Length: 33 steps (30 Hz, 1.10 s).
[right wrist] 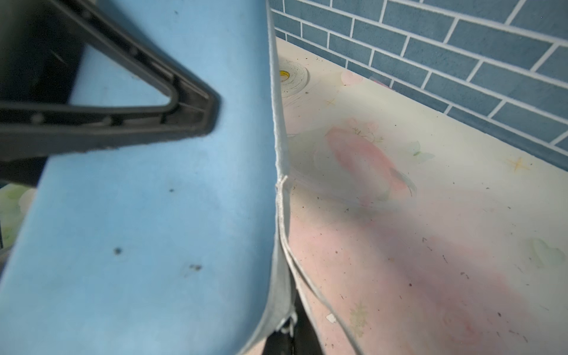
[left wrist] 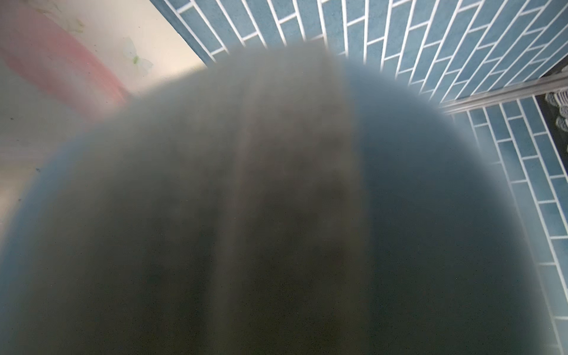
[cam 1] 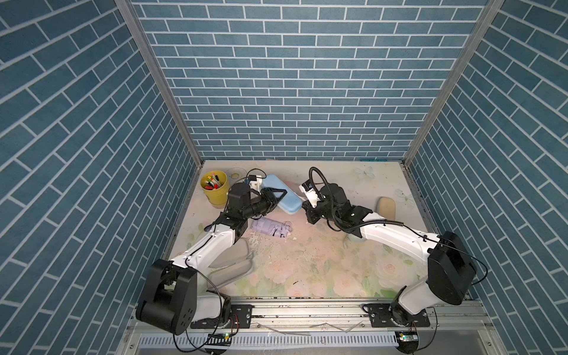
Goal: Put umbrellas into zippered umbrella sleeves
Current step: Zip the zipper on the umbrella sleeve, then place the umbrella sleeve at the center of the board.
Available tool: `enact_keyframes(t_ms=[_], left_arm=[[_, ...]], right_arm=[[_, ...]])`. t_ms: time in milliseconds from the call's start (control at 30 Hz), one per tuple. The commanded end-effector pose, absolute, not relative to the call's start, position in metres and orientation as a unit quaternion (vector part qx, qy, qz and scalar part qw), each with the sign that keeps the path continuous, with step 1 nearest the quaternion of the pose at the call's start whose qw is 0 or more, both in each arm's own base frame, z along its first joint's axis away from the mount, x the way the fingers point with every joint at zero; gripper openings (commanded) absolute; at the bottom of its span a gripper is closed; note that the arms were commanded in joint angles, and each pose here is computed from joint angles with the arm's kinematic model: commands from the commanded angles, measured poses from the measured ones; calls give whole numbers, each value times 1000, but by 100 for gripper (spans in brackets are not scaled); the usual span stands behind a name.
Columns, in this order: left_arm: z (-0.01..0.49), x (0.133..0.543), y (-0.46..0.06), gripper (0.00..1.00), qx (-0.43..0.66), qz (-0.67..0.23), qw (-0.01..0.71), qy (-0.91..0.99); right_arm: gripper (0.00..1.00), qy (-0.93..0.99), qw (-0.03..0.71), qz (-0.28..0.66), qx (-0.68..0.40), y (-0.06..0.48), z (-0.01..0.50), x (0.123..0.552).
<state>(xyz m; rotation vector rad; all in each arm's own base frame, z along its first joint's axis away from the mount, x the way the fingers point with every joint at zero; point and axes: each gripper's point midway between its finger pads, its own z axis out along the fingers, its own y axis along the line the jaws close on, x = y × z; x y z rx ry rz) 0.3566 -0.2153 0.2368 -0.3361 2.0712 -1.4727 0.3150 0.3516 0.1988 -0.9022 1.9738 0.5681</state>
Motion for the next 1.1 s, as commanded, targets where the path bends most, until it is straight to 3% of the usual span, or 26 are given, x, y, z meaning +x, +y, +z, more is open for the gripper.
enact_keyframes(t_ms=[0, 133, 167, 233, 267, 433, 500, 567, 633, 700, 833, 900, 967, 1067], left_arm=[[240, 325, -231, 0, -26, -570, 234, 787], [239, 322, -239, 0, -3, -585, 214, 782], [236, 325, -237, 0, -5, -578, 217, 787], [226, 333, -230, 0, -11, -553, 226, 802], [218, 338, -226, 1, -15, -537, 226, 813], [185, 343, -258, 10, 19, -499, 212, 840], [170, 336, -290, 13, 53, -492, 187, 849], [153, 332, -326, 16, 79, -490, 162, 853], [135, 328, -358, 18, 103, -486, 137, 857], [120, 327, -387, 21, 118, -483, 119, 859], [88, 323, -430, 24, 137, -479, 76, 864], [70, 322, -441, 35, 140, -467, 57, 871], [57, 321, -442, 59, 149, -441, 46, 884], [54, 325, -415, 82, 169, -361, 67, 914]], right_arm=[[0, 801, 472, 153, -334, 311, 219, 352], [0, 805, 444, 185, -347, 317, 217, 345], [5, 816, 425, 190, -342, 315, 212, 340], [25, 835, 384, 201, -338, 308, 201, 325], [28, 849, 371, 187, -325, 295, 194, 321], [33, 873, 420, 75, -237, 218, 198, 320], [30, 886, 431, 34, -169, 186, 201, 327], [11, 907, 410, 18, -93, 161, 194, 333], [1, 930, 359, 41, -72, 156, 184, 333], [0, 940, 330, 56, -64, 156, 182, 333], [2, 927, 356, 101, -61, 164, 197, 334], [9, 924, 357, 121, -63, 169, 202, 334], [16, 925, 349, 136, -69, 176, 200, 333], [26, 928, 337, 144, -67, 181, 193, 334]])
